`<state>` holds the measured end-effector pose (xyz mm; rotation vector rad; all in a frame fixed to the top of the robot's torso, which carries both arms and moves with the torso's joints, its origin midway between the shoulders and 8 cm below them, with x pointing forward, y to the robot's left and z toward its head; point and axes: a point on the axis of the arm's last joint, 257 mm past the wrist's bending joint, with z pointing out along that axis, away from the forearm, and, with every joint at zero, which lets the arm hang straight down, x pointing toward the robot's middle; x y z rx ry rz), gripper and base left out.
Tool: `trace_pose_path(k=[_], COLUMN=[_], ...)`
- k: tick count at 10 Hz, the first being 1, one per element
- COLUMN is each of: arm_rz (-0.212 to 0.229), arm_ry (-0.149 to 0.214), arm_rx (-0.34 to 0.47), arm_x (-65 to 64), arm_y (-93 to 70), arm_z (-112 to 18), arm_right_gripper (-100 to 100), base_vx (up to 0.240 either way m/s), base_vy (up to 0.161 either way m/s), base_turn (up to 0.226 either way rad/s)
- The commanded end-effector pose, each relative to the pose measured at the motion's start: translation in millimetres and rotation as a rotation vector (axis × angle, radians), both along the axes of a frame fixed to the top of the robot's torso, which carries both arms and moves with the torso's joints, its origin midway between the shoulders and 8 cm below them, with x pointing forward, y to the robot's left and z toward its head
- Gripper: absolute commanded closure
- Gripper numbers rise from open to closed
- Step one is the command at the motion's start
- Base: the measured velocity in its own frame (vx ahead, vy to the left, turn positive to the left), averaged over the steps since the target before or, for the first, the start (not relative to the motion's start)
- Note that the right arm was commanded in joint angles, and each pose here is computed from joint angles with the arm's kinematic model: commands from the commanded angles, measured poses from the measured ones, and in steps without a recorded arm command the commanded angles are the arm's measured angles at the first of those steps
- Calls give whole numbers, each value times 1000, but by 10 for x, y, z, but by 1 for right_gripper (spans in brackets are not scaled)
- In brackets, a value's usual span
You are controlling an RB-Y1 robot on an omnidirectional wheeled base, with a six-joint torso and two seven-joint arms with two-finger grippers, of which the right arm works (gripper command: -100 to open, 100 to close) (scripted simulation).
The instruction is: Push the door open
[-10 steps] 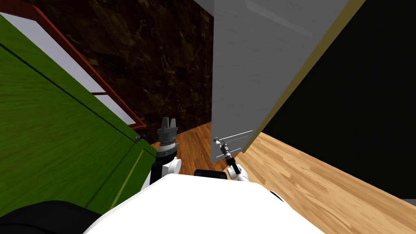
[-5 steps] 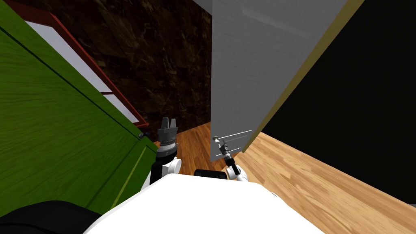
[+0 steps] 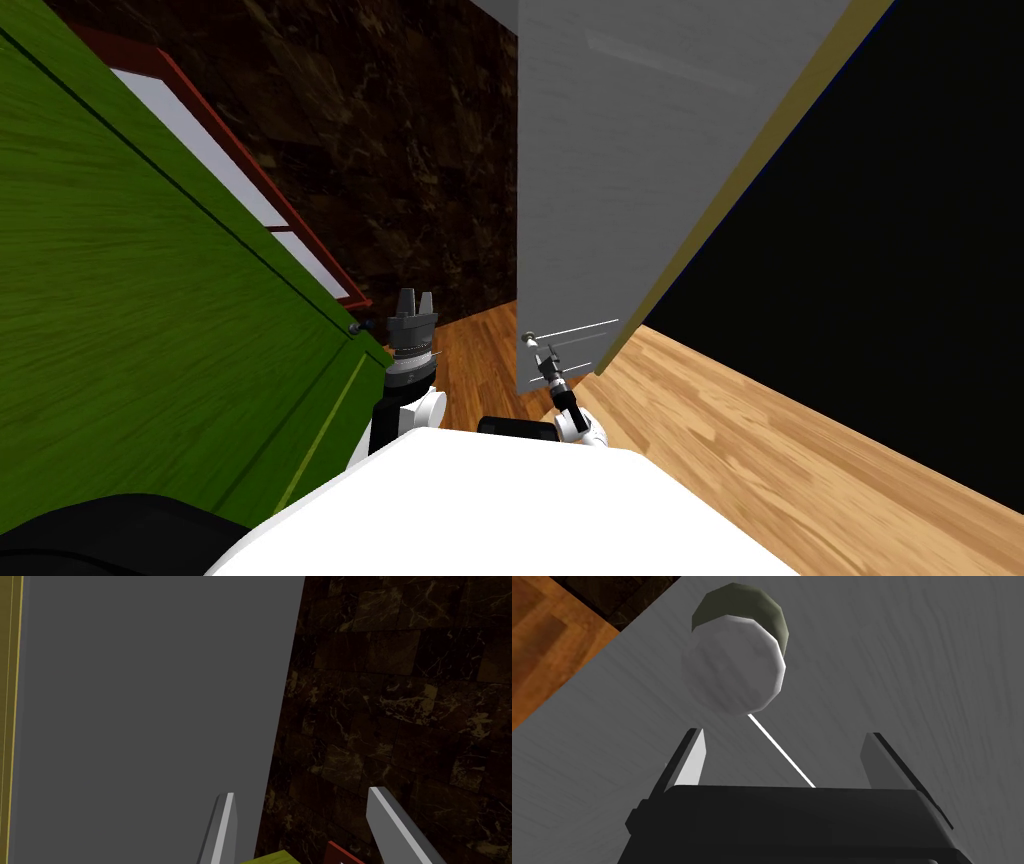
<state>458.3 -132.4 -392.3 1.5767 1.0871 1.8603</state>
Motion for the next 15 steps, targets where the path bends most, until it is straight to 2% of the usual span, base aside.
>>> trace_pose_path(k=[1,2,3,4,6,7,9,10,12,13,15], arm_rz=[-6,-6,-10,-10,-18,-17,-25,-24,-31,-31,-37], arm_ry=[22,26,41,43,71,75,103,107,134,137,163], arm_rx=[72,88,138,144,244,258,357,373,470,484,582], arm_x=[-15,-15,-26,-26,-50,-50,-75,-75,-99,-99,-123], arm_y=[36,36,63,63,124,124,194,194,270,270,351], arm_z=[-7,-7,-10,-10,-16,-16,-20,-20,-22,-22,-21], arm_right_gripper=[-100,-100,-100,-100,-100,-100,-100,-100,-100,-100,-100], base_vx=[-63,-48,-46,-36,-45,-54,-58,-50,-52,-40,-55], base_vy=[-62,-43,-30,-29,-46,-45,-40,-42,-43,-35,-36], base_turn=[76,30,37,22,55,28,54,27,49,28,53])
